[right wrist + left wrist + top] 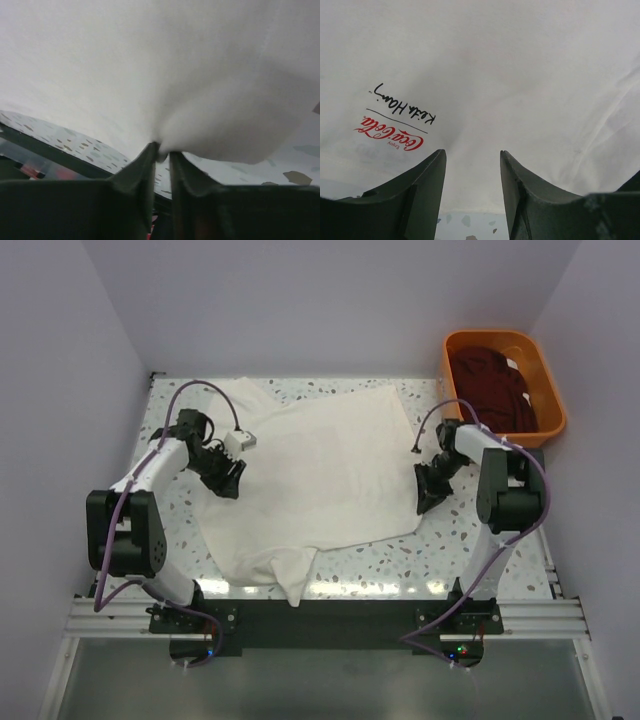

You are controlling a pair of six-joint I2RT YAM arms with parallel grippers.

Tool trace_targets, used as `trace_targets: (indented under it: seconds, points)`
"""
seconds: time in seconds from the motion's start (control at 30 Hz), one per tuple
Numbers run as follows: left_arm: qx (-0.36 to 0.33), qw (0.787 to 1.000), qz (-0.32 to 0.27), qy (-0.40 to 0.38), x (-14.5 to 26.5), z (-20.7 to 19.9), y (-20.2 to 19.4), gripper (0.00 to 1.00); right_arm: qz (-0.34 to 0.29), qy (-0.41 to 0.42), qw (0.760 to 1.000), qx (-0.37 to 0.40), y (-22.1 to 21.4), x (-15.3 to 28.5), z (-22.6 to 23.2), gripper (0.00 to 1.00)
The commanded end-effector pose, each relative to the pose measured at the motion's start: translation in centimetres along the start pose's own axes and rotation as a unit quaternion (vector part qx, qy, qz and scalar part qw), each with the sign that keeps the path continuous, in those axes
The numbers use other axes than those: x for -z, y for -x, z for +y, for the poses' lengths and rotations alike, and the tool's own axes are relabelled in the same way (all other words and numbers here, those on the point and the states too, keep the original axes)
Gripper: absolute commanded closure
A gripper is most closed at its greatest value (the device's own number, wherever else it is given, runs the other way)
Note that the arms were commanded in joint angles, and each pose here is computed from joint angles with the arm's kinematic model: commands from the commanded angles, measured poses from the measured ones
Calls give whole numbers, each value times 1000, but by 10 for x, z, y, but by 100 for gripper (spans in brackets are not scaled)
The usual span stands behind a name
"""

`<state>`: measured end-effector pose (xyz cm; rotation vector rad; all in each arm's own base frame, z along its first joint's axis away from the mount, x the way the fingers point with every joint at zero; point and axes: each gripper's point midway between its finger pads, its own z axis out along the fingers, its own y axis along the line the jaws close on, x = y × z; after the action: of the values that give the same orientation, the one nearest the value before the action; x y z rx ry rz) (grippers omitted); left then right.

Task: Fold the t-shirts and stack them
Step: Flatten the tshirt out

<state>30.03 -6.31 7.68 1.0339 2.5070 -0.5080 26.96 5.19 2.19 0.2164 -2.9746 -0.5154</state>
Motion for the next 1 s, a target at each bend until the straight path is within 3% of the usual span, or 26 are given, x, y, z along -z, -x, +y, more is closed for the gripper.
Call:
trace_targets:
  seconds: [0.0,0.13,0.27,0.3,0.33,0.4,0.5,0.6,0.83,0.97]
  points:
    - [-3,1000,-20,11,7,0,7,48,-41,24,999,-7,25,19,14,97]
    - [0,1000,-22,10,8,0,8,48,-59,43,997,5,39,32,30,100]
    - [3,1000,-14,15,9,2,6,48,-68,26,995,69,69,30,57,100]
    - [4,1000,-12,16,9,3,6,48,-63,22,994,92,74,23,70,96]
    - [5,1000,-10,19,9,4,6,48,-57,19,993,99,80,16,73,81]
    - [9,1000,-7,21,10,5,6,48,-47,22,992,116,101,-1,86,70]
    - [14,1000,-5,20,11,3,5,48,-57,27,987,148,128,-2,101,64]
    - [17,1000,-5,19,13,2,5,48,-85,22,981,172,138,18,102,50]
    - [24,999,-23,-4,9,-5,11,48,-115,34,980,161,91,48,91,50]
    - [24,999,-24,-4,9,-2,15,48,-132,24,980,147,90,50,89,52]
